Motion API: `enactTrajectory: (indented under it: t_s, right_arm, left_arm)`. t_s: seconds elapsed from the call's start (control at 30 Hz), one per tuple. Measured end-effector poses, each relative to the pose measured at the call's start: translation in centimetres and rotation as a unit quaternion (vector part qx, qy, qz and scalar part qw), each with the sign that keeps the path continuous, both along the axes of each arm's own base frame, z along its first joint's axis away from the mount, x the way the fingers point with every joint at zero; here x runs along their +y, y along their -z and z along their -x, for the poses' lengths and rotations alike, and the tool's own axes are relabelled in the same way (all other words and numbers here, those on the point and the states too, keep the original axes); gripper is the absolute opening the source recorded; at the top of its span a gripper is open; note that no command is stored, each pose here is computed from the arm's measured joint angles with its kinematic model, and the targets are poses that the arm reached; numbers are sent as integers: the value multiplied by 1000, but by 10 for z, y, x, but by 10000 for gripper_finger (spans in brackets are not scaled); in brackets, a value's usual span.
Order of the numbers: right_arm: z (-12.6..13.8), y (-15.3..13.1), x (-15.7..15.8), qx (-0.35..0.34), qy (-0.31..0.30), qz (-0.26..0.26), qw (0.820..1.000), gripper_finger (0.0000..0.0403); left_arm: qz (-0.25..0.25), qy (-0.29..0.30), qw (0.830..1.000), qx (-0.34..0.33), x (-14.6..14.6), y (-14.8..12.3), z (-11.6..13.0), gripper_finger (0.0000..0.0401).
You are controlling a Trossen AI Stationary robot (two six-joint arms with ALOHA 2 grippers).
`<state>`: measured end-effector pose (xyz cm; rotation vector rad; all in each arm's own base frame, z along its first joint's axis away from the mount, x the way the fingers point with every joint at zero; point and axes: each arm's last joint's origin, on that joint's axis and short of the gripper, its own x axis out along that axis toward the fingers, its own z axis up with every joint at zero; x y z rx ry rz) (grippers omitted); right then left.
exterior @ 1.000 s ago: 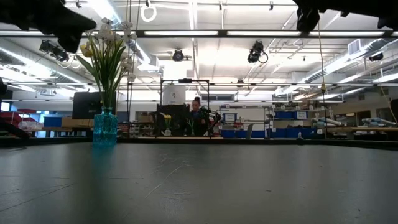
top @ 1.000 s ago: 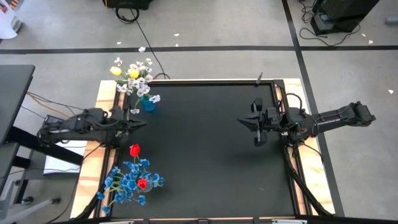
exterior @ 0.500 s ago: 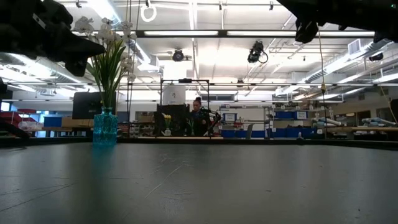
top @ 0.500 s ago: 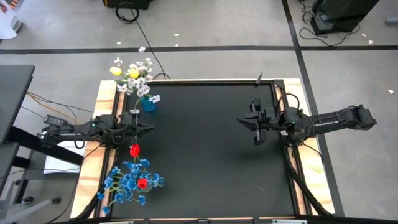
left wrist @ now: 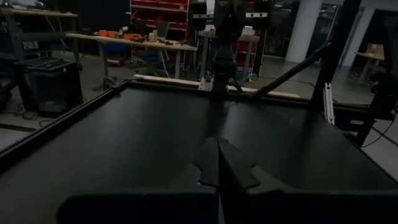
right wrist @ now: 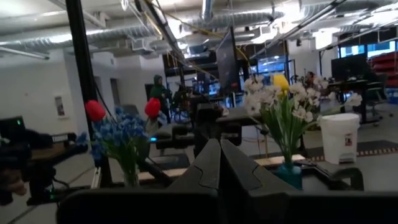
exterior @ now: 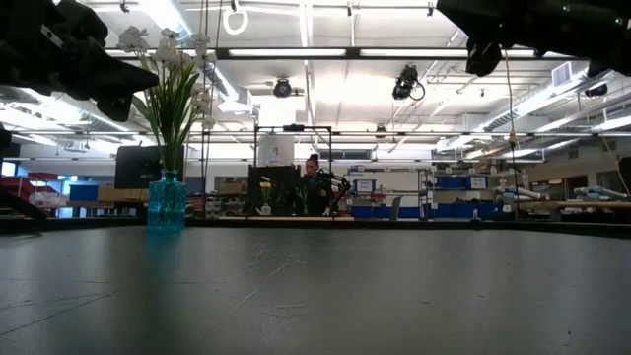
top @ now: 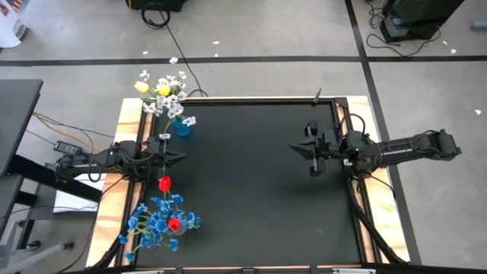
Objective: Sort flowers into vase by color
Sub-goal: Return to Home Position
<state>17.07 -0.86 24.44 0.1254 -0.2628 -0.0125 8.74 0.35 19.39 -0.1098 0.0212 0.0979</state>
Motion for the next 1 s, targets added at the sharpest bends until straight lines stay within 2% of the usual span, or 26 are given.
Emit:
enactTrajectory:
  t_s: [0.2,0.43,0.73,1.0]
  right_arm:
    - [1,17,-1,0,6,-10,1000,11]
    - [10,11,-4,-16,14,0,1000,11]
    - [29,11,-12,23,40,-2,999,11]
    - [44,15,-14,56,46,-2,997,11]
  left_arm:
    - [0,1,1000,20,0,4,0,0]
    - [7,5,1000,23,0,4,0,0]
    - [24,21,999,26,-1,5,0,1]
    - [-2,15,1000,6,-1,1,0,1]
